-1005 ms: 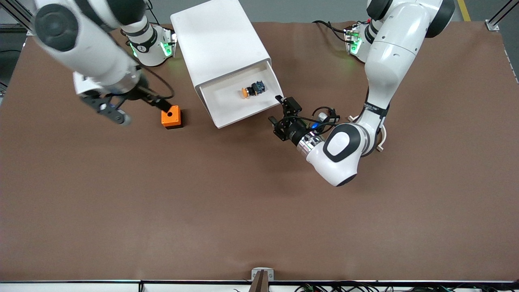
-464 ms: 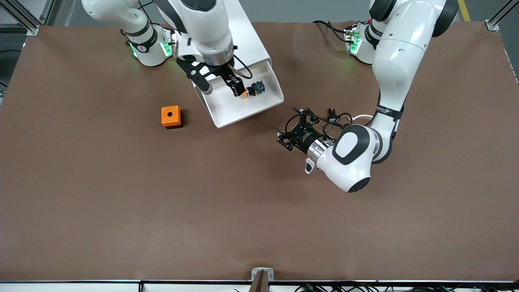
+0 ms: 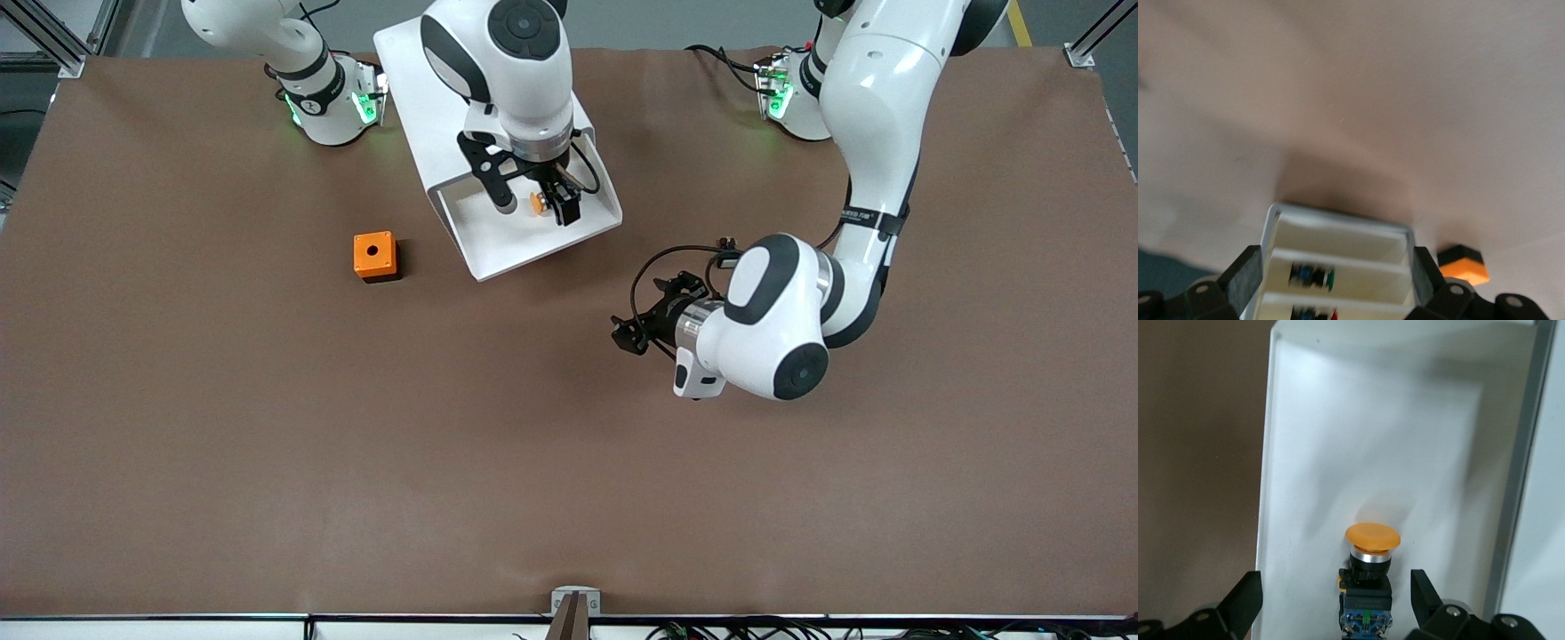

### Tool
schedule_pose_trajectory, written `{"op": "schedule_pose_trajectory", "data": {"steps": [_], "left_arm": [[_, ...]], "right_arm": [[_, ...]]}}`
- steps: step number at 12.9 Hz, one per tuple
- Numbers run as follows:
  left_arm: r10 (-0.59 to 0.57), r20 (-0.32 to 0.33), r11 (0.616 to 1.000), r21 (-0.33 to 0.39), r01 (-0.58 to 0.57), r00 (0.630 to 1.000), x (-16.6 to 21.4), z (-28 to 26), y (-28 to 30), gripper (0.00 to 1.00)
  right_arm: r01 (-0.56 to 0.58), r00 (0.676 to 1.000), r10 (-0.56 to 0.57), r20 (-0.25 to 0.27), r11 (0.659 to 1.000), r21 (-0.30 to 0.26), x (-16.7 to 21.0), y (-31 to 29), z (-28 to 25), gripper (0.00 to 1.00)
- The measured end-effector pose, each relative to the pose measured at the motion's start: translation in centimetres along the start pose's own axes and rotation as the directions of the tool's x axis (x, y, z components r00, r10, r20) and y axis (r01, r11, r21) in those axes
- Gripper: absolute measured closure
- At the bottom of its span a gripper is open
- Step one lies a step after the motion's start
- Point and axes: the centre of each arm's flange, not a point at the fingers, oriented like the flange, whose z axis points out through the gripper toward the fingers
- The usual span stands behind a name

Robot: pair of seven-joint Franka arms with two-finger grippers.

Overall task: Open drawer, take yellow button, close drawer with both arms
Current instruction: 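Reach the right gripper into the drawer while the left gripper withdraws, then grasp the yellow mushroom button in the drawer with the right gripper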

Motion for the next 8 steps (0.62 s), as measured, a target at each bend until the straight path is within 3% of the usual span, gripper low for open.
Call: {"op": "schedule_pose_trajectory", "data": {"steps": [4,8], "left_arm": [[0.116,-0.255,0.993,0.016,-0.116,0.96,-3.7,-0.5,1.8,0.0],[0.173,-0.368,0.985,0.043,-0.17,0.913,-4.9,-0.2,2.7,0.0]], "right_arm": [[-0.039,0.999,0.039,-0.009,0.999,-0.01,-1.2,0.1,1.3,0.02],[-0.039,0.999,0.039,-0.016,0.999,-0.014,-3.2,0.6,2.4,0.02]]}}
